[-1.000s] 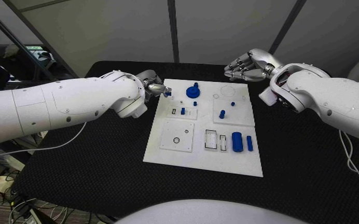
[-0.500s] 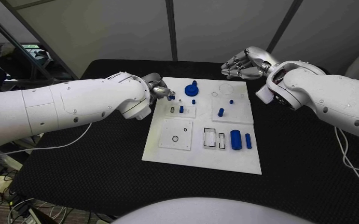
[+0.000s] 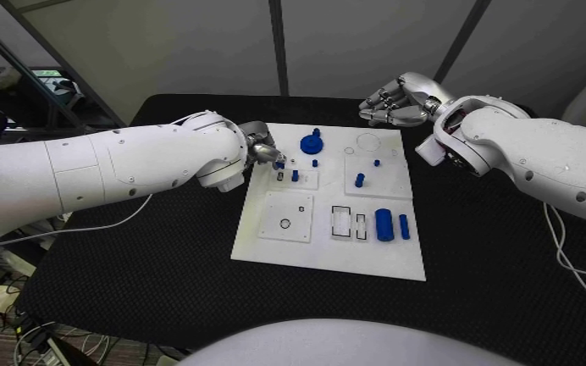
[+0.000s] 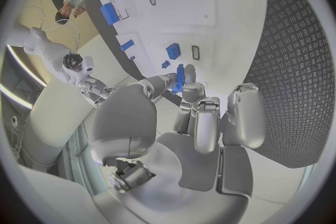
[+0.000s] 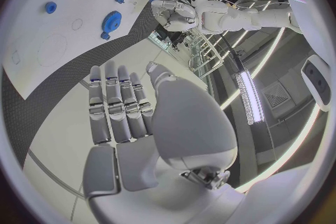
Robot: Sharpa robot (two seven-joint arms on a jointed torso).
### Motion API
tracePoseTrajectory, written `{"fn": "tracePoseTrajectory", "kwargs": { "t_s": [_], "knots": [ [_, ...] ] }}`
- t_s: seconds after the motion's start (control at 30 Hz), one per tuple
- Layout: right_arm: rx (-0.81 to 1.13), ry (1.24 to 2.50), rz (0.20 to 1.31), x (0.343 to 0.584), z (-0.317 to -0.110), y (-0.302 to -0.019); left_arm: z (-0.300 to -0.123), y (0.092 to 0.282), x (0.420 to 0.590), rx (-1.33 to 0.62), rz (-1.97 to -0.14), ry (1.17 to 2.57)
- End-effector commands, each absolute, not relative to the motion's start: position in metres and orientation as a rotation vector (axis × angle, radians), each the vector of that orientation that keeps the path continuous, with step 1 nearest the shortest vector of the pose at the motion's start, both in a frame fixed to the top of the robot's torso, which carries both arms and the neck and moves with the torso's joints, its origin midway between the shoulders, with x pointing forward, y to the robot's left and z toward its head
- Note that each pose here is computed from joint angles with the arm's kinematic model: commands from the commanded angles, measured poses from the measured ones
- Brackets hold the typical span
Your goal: Assemble the parts on the task board
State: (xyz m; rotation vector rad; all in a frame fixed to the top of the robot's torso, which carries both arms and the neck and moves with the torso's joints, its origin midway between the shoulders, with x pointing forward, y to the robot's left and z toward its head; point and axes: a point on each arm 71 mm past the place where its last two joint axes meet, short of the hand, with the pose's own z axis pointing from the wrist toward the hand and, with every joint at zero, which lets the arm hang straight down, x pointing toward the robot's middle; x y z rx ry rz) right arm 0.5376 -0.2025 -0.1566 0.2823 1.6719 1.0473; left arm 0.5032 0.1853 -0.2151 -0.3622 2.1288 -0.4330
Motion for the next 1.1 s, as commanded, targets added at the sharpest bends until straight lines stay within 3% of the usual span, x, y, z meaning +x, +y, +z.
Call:
{"fn": "tracePoseTrajectory", "kwargs": {
  "t_s": [0.03,1.1],
  "knots": [
    [0.273,1.671,1.056,0.537,-0.155,-0.201,-0.215,0.181,0.505,-0.192,-0.354,2.143],
    [0.270,1.672,1.060,0.537,-0.155,-0.199,-0.223,0.170,0.510,-0.079,-0.274,2.234]
  ]
}}
